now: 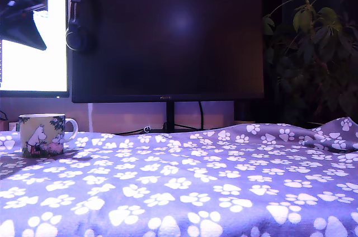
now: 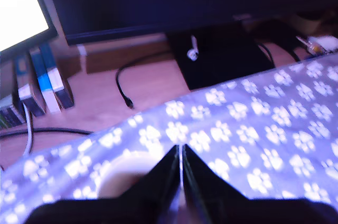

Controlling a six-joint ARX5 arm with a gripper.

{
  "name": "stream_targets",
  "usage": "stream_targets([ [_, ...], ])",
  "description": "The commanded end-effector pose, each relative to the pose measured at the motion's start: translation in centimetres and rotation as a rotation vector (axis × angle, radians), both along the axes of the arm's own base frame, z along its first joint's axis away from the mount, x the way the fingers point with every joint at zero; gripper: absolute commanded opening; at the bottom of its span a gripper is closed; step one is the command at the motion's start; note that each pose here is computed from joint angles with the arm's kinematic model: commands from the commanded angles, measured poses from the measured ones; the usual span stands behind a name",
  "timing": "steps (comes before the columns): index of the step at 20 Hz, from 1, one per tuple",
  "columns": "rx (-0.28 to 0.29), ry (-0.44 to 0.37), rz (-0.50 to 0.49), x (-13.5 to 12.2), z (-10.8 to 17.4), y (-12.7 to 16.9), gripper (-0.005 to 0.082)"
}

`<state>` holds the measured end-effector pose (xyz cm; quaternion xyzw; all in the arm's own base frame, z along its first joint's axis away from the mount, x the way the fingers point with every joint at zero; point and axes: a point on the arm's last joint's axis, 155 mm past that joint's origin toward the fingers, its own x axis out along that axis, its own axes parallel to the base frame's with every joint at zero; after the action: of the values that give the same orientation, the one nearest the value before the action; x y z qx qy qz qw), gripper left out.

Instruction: Pick up the coffee capsules on the table and drop them inside the coffee cup

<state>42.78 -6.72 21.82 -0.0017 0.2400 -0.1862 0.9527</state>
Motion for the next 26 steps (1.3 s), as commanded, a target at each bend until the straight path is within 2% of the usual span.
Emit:
stream_targets([
  [1,-0.009,0.003,0.001,-1.0,-1.4,-0.1,-0.0019],
  [7,-0.085,-0.049,0.042,-4.4,-3.8,-0.1,-0.0019],
  [11,-0.093,-0.05,0.056,-6.9,-5.7,0.1,-0.0019],
  [15,-0.087,-0.019,0.07,-8.8,-8.4,0.4,-0.0019],
  [19,-0.08,-0.033,0.089,-9.7,-9.3,0.7,-0.0019],
  [26,-0.072,-0.031,0.094,-9.7,-9.5,0.9,-0.0019],
])
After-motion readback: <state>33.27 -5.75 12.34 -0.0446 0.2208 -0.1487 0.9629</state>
